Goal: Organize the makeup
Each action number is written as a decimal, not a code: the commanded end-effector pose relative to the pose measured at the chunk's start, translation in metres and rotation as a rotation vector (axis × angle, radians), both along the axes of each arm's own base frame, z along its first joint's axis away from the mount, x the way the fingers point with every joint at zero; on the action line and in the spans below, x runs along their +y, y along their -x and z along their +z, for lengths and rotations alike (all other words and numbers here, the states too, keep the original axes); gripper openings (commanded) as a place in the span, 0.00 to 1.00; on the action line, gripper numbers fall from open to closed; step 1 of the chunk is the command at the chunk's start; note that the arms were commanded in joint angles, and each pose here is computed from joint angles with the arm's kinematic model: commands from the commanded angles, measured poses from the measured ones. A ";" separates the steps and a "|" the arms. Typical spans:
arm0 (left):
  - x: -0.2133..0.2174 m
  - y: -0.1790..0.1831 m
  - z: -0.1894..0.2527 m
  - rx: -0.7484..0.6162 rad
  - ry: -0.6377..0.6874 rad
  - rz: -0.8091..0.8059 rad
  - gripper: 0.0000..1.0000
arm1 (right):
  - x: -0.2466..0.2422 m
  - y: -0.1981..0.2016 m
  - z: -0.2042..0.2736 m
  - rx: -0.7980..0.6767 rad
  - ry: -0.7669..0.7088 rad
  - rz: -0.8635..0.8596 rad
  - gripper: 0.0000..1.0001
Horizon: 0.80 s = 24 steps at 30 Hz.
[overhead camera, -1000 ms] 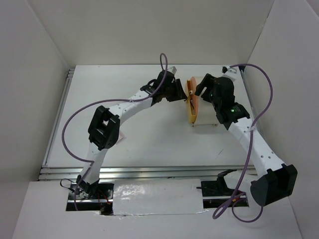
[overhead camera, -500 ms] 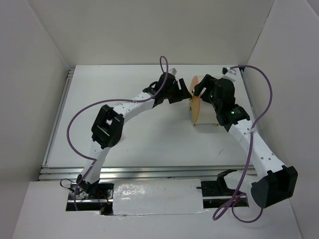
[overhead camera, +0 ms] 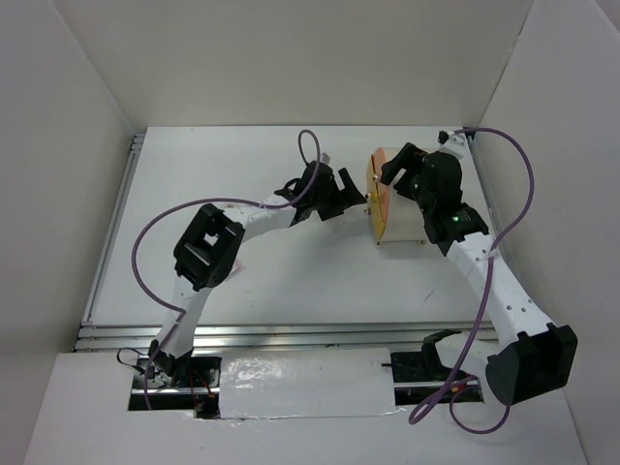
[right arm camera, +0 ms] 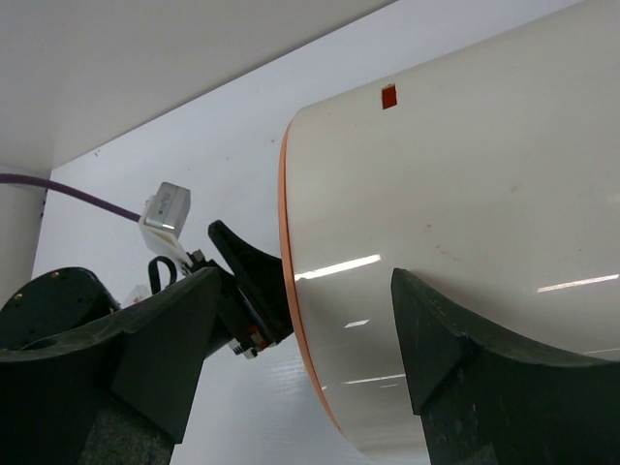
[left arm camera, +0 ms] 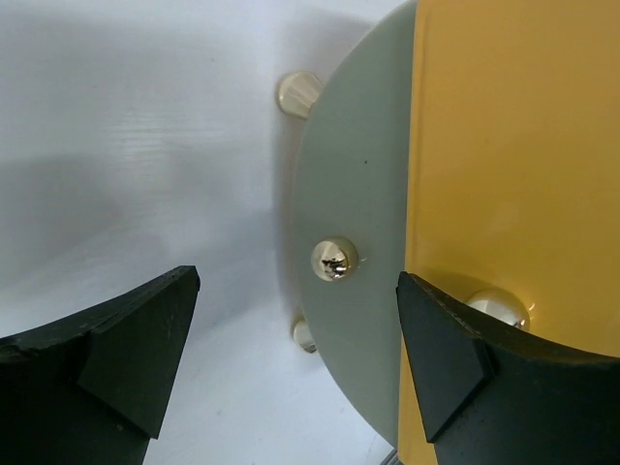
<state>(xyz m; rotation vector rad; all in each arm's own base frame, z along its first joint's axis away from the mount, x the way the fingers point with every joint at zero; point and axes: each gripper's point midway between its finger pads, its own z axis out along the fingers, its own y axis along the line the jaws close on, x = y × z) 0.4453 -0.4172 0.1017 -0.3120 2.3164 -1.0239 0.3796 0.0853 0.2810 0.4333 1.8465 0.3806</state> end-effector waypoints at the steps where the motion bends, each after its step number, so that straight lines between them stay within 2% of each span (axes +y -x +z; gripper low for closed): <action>1: -0.022 -0.006 0.025 -0.077 0.141 -0.061 0.96 | -0.002 0.012 -0.054 0.168 0.021 0.010 0.80; 6: -0.039 -0.011 0.052 -0.149 0.214 -0.127 0.97 | -0.001 0.011 -0.059 0.177 0.019 0.017 0.80; 12: -0.059 -0.017 0.059 -0.154 0.275 -0.190 0.98 | 0.001 0.011 -0.057 0.173 0.017 0.027 0.80; 18: -0.023 -0.013 0.013 -0.019 0.134 -0.029 0.98 | 0.000 0.012 -0.058 0.173 0.018 0.027 0.80; 24: -0.011 -0.013 0.006 -0.015 0.135 0.018 0.97 | 0.001 0.009 -0.062 0.181 0.016 0.026 0.80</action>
